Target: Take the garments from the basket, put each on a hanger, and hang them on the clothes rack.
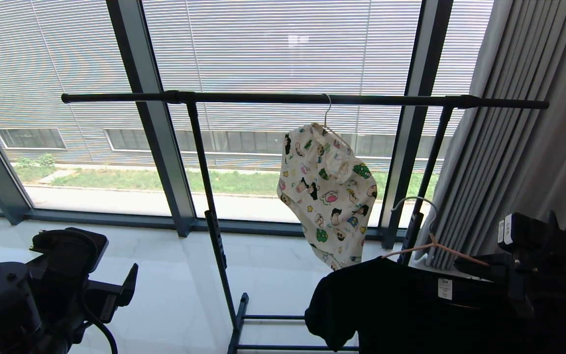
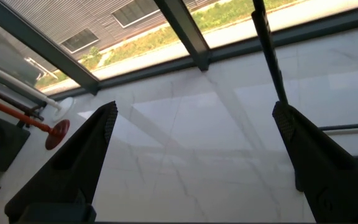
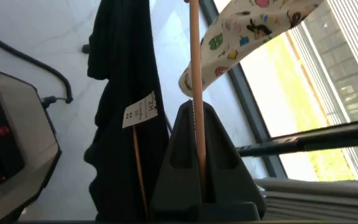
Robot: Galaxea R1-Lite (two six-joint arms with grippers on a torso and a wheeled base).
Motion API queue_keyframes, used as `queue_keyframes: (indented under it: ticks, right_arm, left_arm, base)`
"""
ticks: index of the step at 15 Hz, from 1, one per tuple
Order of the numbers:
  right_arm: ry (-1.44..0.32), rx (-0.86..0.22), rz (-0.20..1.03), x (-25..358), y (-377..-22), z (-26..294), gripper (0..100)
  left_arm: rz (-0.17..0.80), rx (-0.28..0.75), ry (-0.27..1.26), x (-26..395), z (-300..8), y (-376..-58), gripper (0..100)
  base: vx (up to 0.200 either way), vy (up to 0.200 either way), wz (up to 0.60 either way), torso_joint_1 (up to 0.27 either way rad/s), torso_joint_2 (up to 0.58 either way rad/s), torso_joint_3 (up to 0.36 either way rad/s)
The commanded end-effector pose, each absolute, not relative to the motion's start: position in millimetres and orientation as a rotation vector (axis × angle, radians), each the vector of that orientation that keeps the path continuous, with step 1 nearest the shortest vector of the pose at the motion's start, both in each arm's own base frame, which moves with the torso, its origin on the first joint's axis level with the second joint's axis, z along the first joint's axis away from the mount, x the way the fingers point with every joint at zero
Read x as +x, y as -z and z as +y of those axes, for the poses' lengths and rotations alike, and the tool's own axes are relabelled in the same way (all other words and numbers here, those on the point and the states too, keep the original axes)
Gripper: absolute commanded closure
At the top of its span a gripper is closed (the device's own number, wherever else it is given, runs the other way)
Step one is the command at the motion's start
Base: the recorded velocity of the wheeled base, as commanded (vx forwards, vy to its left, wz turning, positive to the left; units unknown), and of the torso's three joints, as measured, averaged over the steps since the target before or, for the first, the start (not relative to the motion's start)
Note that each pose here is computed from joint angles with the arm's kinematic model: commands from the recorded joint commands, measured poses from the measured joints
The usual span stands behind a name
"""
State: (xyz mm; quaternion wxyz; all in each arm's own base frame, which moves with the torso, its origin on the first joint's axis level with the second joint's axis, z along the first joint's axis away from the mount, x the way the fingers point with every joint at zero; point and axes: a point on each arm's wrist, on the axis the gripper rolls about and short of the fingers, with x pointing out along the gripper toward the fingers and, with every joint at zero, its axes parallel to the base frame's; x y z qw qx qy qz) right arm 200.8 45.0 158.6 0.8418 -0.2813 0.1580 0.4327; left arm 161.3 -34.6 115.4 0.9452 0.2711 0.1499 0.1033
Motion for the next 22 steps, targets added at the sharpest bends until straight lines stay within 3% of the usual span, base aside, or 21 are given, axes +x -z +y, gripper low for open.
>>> queue_keyframes:
  ticks: [1,6,11,22]
  right_arm:
    - [-0.804,-0.527,0.425,174,-150,38,100]
    - [-0.466,-0.364,0.582,138,-137,26,100]
    - [-0.308,-0.178,0.677,131,-126,23,100]
    - [-0.159,0.001,0.661,157,-142,25,100]
  left_arm:
    - [0.301,0.549,-0.215,161,-34,-116,0]
    - [0.300,0.549,-0.217,161,-34,-117,0]
    - [0.299,0.549,-0.222,160,-33,-117,0]
    - [0.305,0.552,-0.260,160,-33,-117,0]
  base:
    - [0.000,0.000,0.00,0.000,0.00,0.000]
    - [0.000,0.000,0.00,0.000,0.00,0.000]
    - [0.000,0.000,0.00,0.000,0.00,0.000]
    - [0.000,0.000,0.00,0.000,0.00,0.000]
